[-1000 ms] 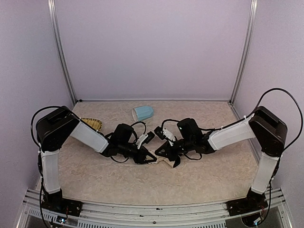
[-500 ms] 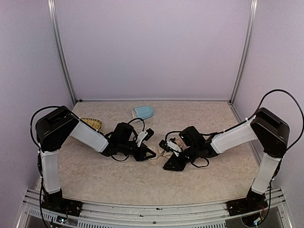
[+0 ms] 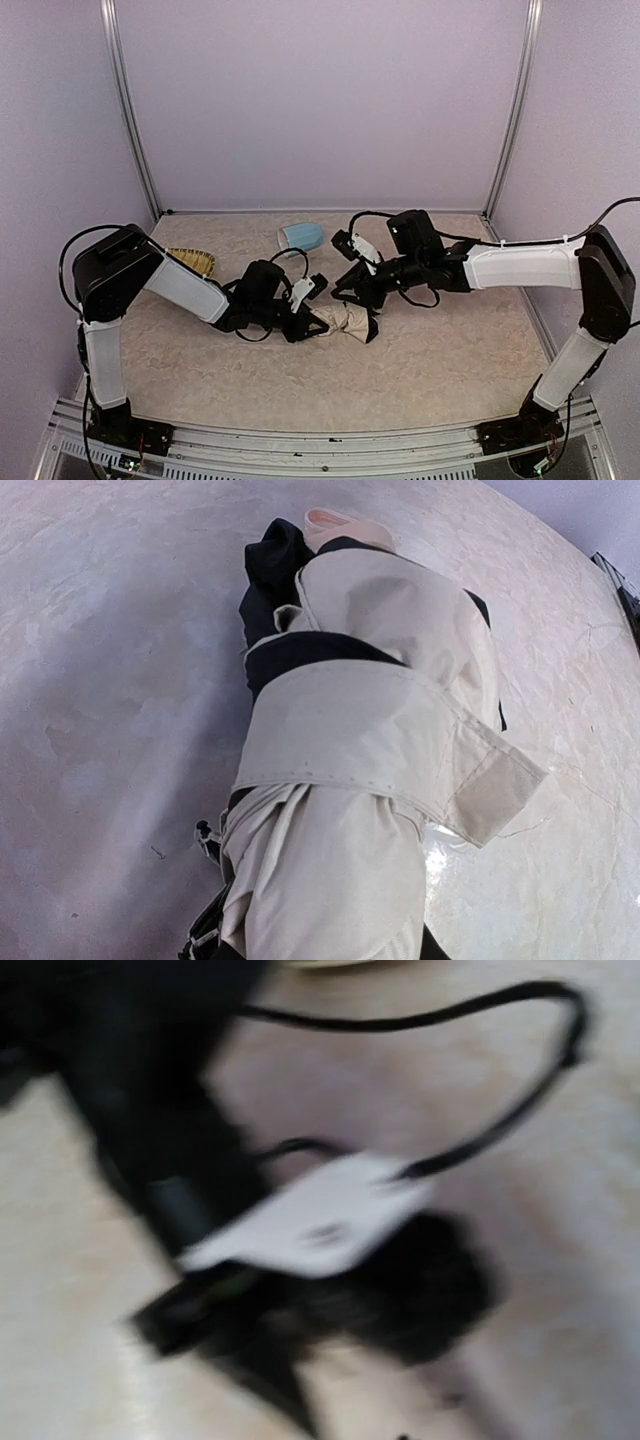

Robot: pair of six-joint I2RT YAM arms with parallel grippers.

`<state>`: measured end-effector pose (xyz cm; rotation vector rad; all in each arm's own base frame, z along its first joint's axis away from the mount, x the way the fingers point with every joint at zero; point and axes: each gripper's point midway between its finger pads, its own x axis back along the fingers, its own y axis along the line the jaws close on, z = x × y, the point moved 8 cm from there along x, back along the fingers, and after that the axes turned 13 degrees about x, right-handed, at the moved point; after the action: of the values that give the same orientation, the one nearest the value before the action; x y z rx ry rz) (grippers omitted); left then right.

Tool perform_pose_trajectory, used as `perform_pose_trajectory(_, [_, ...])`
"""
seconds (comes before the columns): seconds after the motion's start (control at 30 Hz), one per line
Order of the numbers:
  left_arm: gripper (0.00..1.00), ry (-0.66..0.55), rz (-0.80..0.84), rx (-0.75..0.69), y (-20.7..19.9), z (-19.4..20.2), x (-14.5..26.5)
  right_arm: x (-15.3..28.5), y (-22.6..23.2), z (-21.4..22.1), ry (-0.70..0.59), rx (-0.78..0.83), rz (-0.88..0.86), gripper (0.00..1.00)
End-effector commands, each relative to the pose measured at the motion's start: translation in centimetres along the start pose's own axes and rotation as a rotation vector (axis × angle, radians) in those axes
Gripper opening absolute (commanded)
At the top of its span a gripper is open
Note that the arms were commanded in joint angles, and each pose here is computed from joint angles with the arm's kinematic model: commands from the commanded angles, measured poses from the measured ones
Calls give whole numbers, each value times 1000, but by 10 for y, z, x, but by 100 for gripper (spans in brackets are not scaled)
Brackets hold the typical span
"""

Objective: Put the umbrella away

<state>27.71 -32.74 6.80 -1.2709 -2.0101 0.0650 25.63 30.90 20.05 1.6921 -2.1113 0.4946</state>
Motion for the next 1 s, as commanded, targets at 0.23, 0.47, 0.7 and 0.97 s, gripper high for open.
perform_pose_trajectory(0.23, [0, 224, -70, 16, 12, 54, 2, -52, -1, 83, 263, 194, 55, 49])
perform_pose_trajectory(0.47, [0, 233, -29, -15, 8, 55, 3, -61, -11, 111, 509, 250, 305, 46])
perform_pose_trajectory(0.7, [0, 214, -21, -54, 5, 51, 10, -31, -13, 82, 475, 284, 432, 54])
perform_pose_trajectory(0.97, [0, 172, -114, -163, -2, 49, 17, 41, -6, 4, -7, 38, 231, 63])
